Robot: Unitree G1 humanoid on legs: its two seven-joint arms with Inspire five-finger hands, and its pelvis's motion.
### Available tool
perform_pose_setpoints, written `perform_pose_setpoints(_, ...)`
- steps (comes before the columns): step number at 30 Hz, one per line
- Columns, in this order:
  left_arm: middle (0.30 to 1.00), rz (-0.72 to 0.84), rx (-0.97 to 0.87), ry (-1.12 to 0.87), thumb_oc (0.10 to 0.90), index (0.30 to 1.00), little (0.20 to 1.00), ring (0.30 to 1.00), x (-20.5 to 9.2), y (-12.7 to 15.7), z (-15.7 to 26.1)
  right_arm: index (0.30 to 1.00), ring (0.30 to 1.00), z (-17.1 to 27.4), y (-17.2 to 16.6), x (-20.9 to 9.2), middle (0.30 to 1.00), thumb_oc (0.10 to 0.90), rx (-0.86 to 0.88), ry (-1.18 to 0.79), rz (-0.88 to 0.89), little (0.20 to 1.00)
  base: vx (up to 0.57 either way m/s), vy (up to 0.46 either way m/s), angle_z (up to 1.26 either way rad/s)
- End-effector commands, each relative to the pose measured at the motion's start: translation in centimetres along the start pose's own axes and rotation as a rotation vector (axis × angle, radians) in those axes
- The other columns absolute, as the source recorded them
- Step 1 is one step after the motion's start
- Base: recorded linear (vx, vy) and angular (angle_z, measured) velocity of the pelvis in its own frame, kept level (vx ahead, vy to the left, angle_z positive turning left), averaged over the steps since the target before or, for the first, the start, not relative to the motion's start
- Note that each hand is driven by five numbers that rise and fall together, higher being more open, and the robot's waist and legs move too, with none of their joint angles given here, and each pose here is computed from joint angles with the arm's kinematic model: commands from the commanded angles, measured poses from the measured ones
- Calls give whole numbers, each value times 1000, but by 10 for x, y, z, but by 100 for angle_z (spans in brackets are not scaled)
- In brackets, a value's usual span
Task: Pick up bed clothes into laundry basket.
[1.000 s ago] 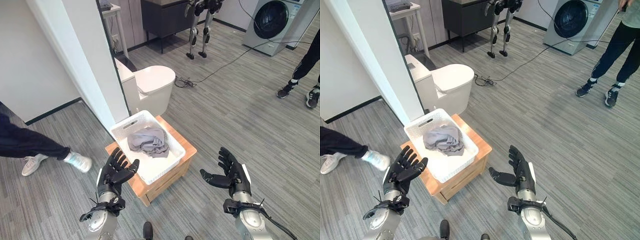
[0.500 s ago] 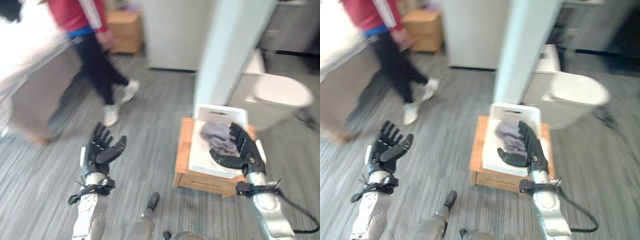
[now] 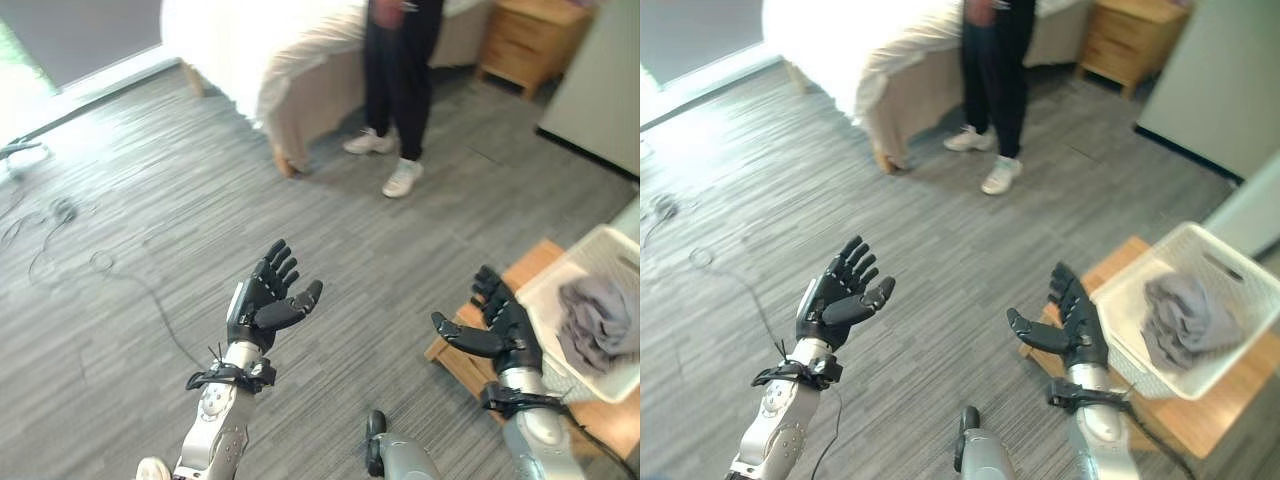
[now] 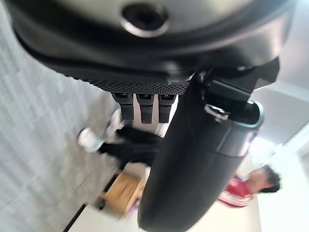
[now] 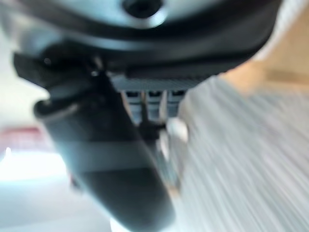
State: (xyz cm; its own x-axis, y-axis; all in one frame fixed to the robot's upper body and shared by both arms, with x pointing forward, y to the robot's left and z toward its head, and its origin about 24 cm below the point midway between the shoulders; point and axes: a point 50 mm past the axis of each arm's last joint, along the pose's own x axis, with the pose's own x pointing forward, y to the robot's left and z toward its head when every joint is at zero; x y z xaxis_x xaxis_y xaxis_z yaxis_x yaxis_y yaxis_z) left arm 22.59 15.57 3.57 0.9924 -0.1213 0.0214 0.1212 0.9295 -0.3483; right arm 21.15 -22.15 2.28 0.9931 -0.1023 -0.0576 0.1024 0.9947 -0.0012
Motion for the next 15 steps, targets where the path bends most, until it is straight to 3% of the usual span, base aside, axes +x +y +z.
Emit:
perform_pose_setpoints(1,900,-51,145,-155,800,900,900,900,8,7,36,900,900,41,10,5,900,800,30,-224,67,900,-154,142,43)
perform_pose_setpoints(4,900,-53,160,-132,800,900,900,900,9,7,31,900,900,35,15,4,900,800,26,-193,88,900,3,-4,101)
perform_pose_setpoints(15,900,-2,139,-71,800,900,900,900,-12,16,19,900,900,26,14,-6,900,800,57,-140,108,900,-4,-44,10)
